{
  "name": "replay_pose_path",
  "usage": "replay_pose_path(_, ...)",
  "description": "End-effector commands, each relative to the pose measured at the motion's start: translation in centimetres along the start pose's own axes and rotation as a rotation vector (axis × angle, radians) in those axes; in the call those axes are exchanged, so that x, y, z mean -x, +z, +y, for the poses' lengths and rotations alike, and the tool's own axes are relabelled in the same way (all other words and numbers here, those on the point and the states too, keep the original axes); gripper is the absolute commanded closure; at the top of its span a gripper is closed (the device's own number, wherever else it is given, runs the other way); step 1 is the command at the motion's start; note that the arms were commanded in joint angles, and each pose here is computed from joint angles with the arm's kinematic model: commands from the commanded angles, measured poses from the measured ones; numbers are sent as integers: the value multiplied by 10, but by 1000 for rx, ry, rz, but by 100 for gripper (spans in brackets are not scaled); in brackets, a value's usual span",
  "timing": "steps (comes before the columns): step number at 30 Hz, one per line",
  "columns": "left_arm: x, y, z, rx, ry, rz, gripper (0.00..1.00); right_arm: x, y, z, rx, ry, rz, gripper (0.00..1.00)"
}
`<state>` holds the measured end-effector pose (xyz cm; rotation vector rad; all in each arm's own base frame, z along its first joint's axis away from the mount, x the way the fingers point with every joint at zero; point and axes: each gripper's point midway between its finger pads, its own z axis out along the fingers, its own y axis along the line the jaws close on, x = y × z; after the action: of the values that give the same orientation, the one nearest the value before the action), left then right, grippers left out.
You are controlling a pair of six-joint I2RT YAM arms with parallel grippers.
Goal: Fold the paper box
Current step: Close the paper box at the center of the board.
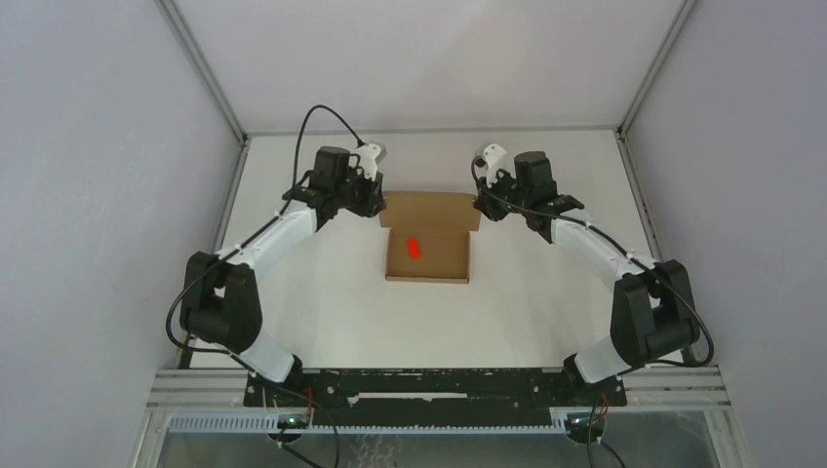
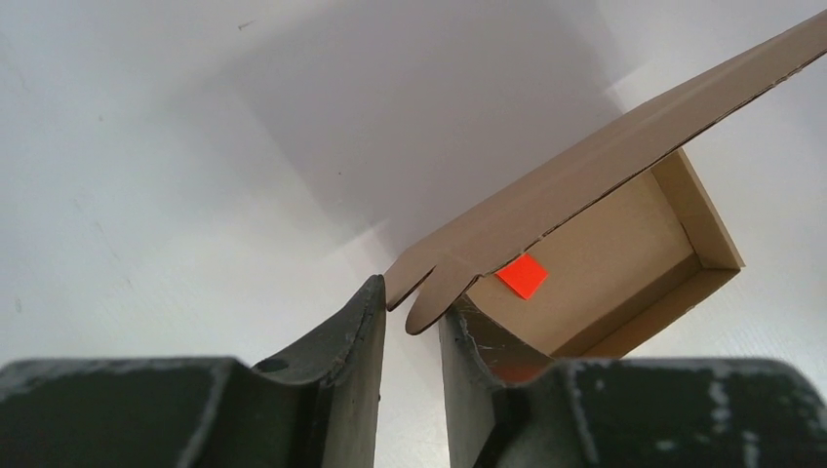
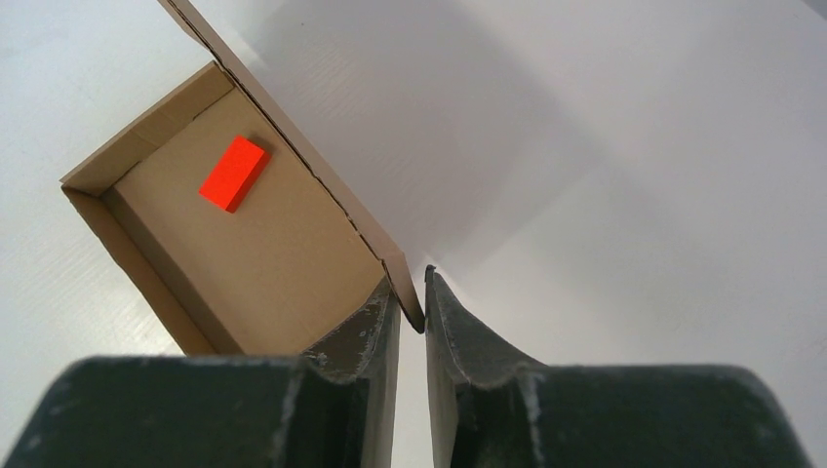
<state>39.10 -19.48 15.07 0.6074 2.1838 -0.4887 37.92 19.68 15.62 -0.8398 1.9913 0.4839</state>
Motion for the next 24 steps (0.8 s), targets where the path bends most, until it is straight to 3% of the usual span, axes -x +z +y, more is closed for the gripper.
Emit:
replay_pose_path(1, 39, -7, -3, -3, 40, -86, 70, 23, -4, 0, 0, -31, -67, 78)
replay_pose_path(24, 37, 3, -13, 12, 58, -55, 78, 20, -1, 8, -7, -43, -47, 80)
